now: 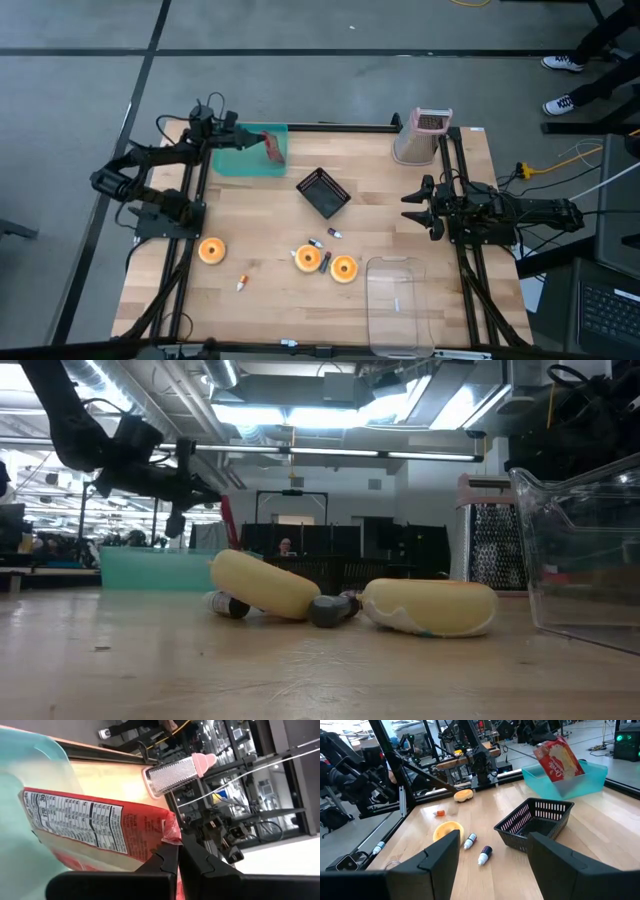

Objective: Pick & Place Food Item
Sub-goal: Put the red popcorn bag into the blue bin

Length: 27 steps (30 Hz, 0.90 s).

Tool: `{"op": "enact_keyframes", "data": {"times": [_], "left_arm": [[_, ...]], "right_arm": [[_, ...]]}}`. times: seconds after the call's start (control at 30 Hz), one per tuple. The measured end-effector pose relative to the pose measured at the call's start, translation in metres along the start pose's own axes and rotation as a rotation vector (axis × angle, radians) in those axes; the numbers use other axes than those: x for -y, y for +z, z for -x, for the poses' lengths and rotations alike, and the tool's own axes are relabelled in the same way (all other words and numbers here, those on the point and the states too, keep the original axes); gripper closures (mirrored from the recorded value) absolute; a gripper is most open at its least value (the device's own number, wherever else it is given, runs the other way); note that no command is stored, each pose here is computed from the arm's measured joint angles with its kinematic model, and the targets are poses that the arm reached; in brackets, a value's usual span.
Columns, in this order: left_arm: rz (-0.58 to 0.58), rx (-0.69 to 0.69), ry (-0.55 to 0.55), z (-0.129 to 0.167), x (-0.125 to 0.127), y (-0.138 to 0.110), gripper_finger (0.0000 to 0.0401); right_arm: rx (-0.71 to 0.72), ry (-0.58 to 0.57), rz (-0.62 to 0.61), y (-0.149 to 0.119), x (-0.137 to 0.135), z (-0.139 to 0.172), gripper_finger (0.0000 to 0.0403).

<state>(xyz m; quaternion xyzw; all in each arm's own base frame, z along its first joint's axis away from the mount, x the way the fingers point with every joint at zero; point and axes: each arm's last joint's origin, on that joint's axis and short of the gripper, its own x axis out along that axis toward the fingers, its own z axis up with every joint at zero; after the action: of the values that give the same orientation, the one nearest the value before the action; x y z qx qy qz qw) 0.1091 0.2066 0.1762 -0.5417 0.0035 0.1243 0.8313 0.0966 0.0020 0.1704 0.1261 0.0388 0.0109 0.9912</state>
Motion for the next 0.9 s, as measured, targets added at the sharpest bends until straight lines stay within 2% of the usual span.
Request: {"op": "enact_keyframes", "data": {"times": [0.3, 0.6, 0.73, 0.9], "left_arm": [[0.016, 0.044, 0.107, 0.03, -0.012, 0.004, 0.0399], [0.064, -0.093, 0.221, 0.035, -0.028, -0.018, 0.0389], [0.001, -0.075, 0.198, 0.036, -0.022, -0.015, 0.0365], [-0.113, -0.025, 0.149, 0.039, -0.005, -0.008, 0.03]], "right_arm": [[0.0, 0.0, 0.0, 0.0, 0.0, 0.0, 0.0175], [0.0, 0.001, 0.0, 0.0, 0.0, 0.0, 0.0175], [0.0, 0.0, 0.0, 0.0, 0.0, 0.0, 0.0175], [0.0, 0.0, 0.0, 0.0, 0.0, 0.0, 0.0175]]}}
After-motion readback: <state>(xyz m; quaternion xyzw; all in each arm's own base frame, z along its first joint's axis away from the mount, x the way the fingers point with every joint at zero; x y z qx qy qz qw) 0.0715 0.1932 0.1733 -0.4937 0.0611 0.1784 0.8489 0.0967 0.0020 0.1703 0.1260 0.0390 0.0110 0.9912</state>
